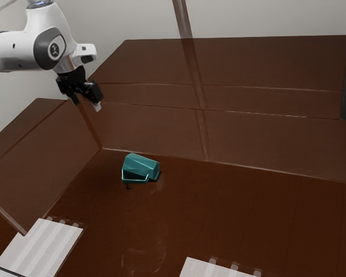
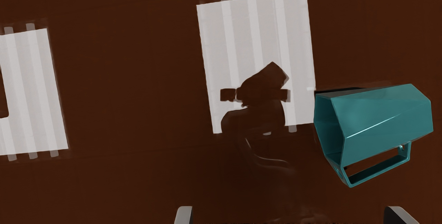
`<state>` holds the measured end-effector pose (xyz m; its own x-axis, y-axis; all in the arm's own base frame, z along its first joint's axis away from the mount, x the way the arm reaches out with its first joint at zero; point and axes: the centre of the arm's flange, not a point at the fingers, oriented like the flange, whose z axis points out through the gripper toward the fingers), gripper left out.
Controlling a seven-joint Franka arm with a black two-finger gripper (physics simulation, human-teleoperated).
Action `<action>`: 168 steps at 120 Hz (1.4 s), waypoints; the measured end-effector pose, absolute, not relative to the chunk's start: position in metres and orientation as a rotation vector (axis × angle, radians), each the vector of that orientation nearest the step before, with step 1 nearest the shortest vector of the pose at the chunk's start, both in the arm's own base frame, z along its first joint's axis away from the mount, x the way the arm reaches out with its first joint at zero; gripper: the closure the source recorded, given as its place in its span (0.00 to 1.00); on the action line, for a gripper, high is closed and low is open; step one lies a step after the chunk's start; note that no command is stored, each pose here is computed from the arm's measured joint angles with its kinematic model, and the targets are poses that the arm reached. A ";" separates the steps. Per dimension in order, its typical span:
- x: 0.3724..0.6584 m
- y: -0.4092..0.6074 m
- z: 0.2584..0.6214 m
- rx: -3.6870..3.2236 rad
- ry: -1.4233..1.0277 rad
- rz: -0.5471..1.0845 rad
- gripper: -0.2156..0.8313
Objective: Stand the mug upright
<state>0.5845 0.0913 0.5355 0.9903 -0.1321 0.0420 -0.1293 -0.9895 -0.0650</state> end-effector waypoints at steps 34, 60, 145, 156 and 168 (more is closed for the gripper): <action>0.551 0.134 0.468 -3.298 -0.027 -0.025 0.21; 0.549 0.127 0.395 -3.525 -0.186 0.040 0.21; 0.570 0.092 0.295 -3.935 -0.188 -0.091 0.21; 0.572 0.087 0.293 -3.950 -0.139 -0.121 0.25; 0.573 0.083 0.292 -3.958 -0.087 -0.150 0.38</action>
